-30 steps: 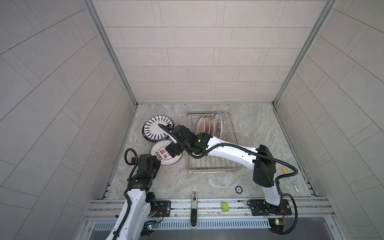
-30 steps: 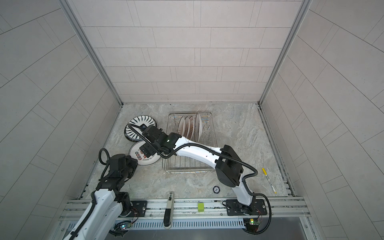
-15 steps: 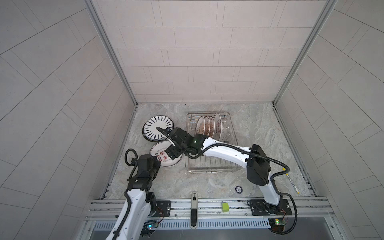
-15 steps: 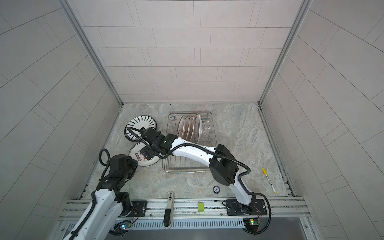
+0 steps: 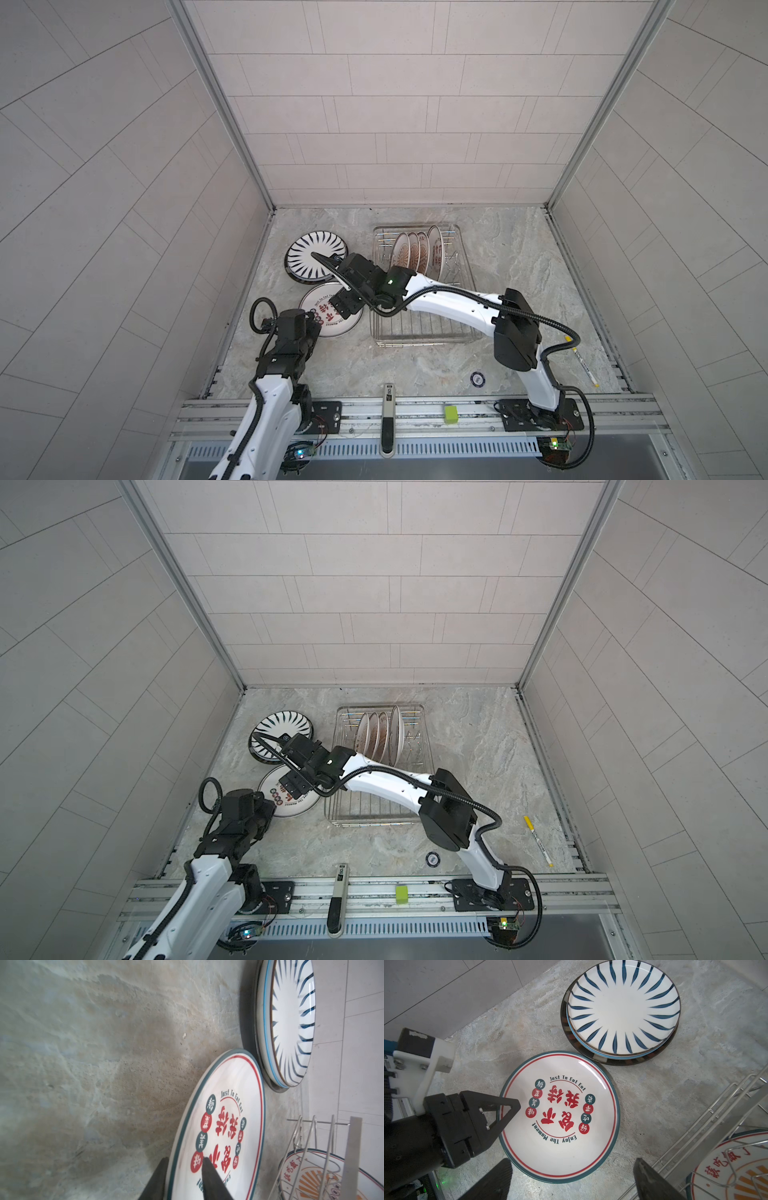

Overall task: Unload the plates from the dish rack
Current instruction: Place a plate at the middle-left of the table.

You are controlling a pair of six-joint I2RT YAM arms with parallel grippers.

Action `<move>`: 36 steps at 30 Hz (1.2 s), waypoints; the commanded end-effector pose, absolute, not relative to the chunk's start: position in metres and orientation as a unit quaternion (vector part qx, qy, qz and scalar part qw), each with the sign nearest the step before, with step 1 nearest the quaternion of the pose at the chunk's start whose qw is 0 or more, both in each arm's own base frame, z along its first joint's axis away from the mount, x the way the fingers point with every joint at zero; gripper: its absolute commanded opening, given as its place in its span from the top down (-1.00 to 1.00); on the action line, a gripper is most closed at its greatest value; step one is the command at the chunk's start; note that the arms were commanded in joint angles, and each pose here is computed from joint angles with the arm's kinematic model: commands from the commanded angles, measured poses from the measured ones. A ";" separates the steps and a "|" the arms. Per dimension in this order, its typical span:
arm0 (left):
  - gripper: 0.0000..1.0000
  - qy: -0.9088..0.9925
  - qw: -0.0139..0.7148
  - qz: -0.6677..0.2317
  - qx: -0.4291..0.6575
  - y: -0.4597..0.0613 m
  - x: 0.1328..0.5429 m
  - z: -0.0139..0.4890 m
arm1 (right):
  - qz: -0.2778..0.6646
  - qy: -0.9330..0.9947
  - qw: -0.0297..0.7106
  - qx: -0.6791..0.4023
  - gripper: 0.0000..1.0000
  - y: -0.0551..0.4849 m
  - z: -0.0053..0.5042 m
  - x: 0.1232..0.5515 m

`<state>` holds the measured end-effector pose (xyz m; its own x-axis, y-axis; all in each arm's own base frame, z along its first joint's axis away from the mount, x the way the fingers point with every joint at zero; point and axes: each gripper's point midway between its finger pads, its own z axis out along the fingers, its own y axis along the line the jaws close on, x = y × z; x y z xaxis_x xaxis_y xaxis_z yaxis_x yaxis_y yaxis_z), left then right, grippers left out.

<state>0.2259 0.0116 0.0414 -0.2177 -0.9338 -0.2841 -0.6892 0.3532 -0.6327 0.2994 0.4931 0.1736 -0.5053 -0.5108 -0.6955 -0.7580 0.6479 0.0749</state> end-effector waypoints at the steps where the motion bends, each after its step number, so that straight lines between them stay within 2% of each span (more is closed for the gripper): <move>1: 0.30 0.749 0.331 -0.182 -0.544 0.017 0.228 0.040 | 0.180 0.848 0.325 -0.378 -0.86 0.495 0.169 0.299; 15: -0.58 0.752 0.338 -0.145 -0.547 0.028 0.227 0.037 | 0.173 0.849 0.329 -0.375 -0.86 0.491 0.171 0.300; 22: -0.98 0.734 0.384 -0.103 -0.551 0.049 0.221 0.053 | 0.172 0.843 0.346 -0.374 -0.86 0.488 0.186 0.302; 26: -1.00 0.720 0.418 -0.086 -0.547 0.059 0.215 0.074 | 0.172 0.838 0.364 -0.369 -0.86 0.483 0.200 0.304; 29: -1.00 0.713 0.442 -0.086 -0.538 0.063 0.214 0.092 | 0.165 0.836 0.385 -0.355 -0.94 0.475 0.213 0.306; 36: -1.00 0.712 0.475 -0.157 -0.493 0.044 0.226 0.134 | 0.134 0.831 0.437 -0.318 -0.99 0.437 0.240 0.308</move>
<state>0.2243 0.0470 0.1137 -0.0451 -0.8631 -0.5030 -0.5897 0.4294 -0.6840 0.3040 0.4506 0.1994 -0.4658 -0.4797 -0.7436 -0.6905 0.7226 -0.0336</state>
